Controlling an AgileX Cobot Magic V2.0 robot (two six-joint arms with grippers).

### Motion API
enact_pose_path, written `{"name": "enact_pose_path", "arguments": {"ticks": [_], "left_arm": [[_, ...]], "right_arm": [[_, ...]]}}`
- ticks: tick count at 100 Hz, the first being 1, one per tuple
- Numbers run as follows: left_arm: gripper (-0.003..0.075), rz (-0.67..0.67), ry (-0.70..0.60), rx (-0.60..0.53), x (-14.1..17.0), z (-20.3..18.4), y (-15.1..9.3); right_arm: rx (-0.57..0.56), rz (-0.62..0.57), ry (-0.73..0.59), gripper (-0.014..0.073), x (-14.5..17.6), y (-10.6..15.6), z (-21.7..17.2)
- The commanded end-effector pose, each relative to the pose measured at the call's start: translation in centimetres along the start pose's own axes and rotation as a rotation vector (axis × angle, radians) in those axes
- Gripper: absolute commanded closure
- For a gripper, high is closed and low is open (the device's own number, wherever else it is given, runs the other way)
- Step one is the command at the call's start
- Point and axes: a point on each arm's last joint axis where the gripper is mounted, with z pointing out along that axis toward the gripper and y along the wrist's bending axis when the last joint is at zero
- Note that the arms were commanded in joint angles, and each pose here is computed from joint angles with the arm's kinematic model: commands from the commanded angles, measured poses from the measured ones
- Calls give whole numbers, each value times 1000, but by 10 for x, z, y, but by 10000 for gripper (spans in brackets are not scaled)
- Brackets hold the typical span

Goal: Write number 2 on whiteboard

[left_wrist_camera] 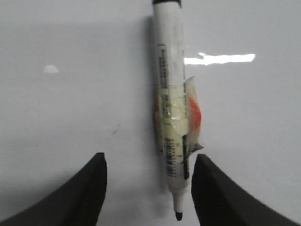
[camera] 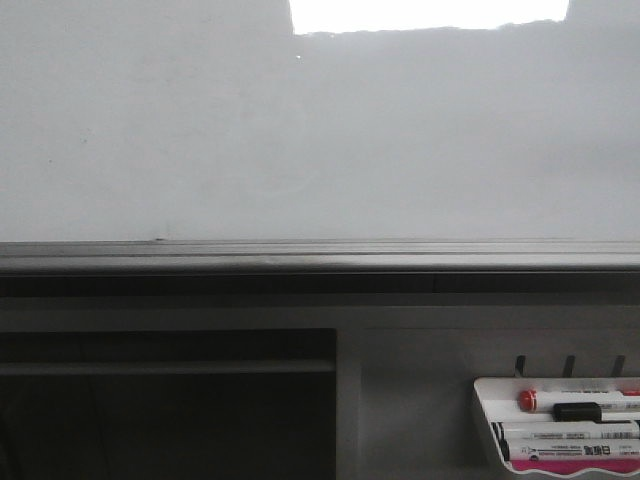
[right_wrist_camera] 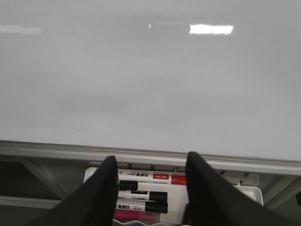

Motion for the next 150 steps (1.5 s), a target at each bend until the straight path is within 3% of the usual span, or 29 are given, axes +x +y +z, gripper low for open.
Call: {"name": "enact_pose_path", "arguments": {"ticks": [1, 66, 95, 106, 129, 150], "left_arm": [[355, -25, -113, -8, -19, -6, 2], [360, -30, -58, -7, -20, 27, 3], [640, -30, -46, -5, -19, 26, 2], [701, -30, -34, -3, -18, 26, 2], [740, 66, 28, 25, -18, 4, -4], [740, 296, 99, 203, -14, -35, -43]], "right_arm": [[13, -14, -85, 298, -15, -1, -3], [12, -12, -84, 298, -15, -1, -3], [12, -12, -84, 298, -15, -1, -3], [12, -12, -84, 298, -15, -1, -3], [-22, 29, -91, 298, -19, 2, -6], [-134, 14, 19, 298, -31, 13, -2]]}}
